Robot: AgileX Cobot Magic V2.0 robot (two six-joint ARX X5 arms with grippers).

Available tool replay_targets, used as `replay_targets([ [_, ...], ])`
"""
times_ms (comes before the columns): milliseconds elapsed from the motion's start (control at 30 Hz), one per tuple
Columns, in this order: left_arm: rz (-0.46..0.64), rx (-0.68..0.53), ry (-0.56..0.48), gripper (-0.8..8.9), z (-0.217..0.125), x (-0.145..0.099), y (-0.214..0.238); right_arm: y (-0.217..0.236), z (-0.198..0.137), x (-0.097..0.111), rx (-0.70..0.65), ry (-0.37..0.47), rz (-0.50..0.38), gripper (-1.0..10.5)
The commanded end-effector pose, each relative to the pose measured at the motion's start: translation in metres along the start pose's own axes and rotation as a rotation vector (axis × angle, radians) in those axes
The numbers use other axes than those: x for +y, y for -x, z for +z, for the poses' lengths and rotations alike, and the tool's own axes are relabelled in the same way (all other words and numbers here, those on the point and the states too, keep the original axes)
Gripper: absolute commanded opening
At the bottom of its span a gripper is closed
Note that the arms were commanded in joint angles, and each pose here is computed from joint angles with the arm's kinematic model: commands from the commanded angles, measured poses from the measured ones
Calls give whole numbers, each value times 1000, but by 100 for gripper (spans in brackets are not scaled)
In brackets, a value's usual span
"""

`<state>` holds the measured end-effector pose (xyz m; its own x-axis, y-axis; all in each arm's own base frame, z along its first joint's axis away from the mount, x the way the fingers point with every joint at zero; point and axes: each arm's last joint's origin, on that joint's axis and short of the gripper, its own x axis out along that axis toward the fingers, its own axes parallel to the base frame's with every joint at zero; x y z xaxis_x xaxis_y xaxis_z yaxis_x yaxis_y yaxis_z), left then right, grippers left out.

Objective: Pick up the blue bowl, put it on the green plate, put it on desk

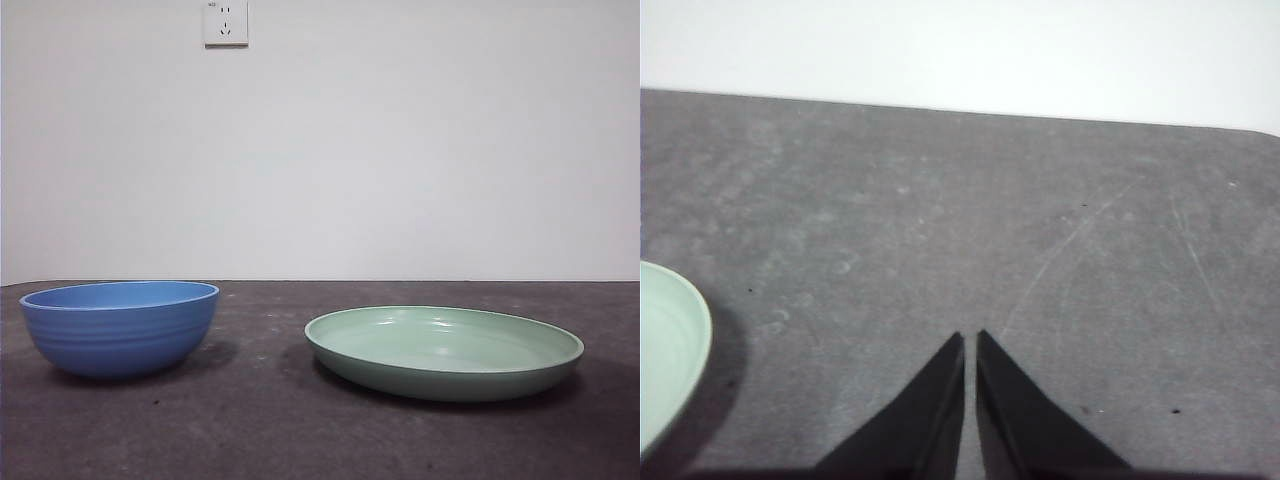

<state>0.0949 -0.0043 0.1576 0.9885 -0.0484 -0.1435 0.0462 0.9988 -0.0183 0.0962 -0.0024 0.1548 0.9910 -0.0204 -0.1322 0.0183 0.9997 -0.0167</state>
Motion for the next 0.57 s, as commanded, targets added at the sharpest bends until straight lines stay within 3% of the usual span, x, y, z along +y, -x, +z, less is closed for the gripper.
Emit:
replay_targets([
  [33, 0, -18, 57, 24, -3, 0, -2, 0, -1, 1, -6, -69, 24, 16],
  [167, -1, -29, 104, 17, -2, 0, -2, 0, 5, 2, -46, -132, 81, 15],
  [300, -7, -61, 198, 17, 9, 0, 1, 5, 20, 2, -98, -203, 82, 15],
  [500, -30, -147, 274, 17, 49, -1, 14, 18, 58, 1, -166, -302, 107, 14],
  [567, -34, -166, 289, 17, 66, -2, 18, 22, 72, 3, -149, -333, 154, 14],
])
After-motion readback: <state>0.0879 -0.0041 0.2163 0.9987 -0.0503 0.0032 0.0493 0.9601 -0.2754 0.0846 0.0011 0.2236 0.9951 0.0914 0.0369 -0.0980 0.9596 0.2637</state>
